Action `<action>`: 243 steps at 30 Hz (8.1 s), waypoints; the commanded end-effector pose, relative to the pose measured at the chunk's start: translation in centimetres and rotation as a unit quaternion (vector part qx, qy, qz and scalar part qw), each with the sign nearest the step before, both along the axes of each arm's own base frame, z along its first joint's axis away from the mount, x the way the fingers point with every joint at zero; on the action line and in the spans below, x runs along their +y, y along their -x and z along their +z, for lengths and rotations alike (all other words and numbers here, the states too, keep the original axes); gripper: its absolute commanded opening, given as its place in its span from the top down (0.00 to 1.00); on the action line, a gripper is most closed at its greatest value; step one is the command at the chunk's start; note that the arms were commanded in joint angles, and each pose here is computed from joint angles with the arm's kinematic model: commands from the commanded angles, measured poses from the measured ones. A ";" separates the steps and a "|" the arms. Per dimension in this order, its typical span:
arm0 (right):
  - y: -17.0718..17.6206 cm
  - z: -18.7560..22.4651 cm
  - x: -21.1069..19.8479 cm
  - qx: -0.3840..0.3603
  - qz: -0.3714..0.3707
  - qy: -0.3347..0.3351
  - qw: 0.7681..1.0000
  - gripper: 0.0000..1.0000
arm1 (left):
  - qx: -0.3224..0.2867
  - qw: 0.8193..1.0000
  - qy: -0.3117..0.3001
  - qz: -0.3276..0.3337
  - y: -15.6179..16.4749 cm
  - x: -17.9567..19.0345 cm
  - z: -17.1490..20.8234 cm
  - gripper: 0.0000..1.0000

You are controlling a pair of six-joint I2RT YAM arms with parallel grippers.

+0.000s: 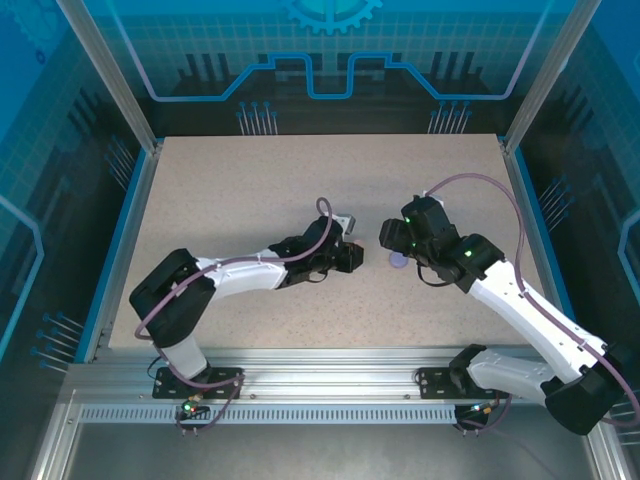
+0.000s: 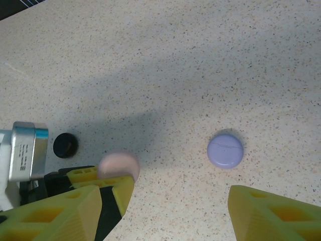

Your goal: Insert wireless bluetooth earbuds into charging case

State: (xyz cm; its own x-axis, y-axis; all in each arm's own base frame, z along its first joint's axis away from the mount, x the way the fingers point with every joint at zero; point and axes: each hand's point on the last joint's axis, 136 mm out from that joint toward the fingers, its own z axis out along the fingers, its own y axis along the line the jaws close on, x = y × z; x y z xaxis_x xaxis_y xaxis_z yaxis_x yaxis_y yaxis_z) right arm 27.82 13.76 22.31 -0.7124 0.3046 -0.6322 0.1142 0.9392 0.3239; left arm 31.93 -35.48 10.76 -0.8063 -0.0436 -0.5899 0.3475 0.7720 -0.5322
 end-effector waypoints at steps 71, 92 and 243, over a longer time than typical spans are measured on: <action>2.2 -1.0 -0.8 0.022 0.050 0.060 0.997 0.22 | -0.114 0.988 -0.066 0.084 -3.3 12.0 7.4 0.01; -0.9 -1.7 3.9 0.031 0.081 0.063 0.994 0.22 | -0.147 0.962 -0.107 0.204 -8.2 18.9 10.4 0.01; -12.6 -10.1 20.3 0.147 0.198 0.122 0.961 0.63 | -0.083 0.954 0.127 0.258 -5.7 25.0 14.7 0.01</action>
State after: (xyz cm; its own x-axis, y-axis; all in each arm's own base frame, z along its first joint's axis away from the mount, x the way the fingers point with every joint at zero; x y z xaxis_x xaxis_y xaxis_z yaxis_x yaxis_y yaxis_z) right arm 39.22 35.45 8.72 -0.8972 -0.2828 -0.3392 -0.3184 0.9465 0.0530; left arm 38.03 -9.45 24.08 -0.5419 -0.6005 -0.5880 -0.0386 0.7167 -0.6963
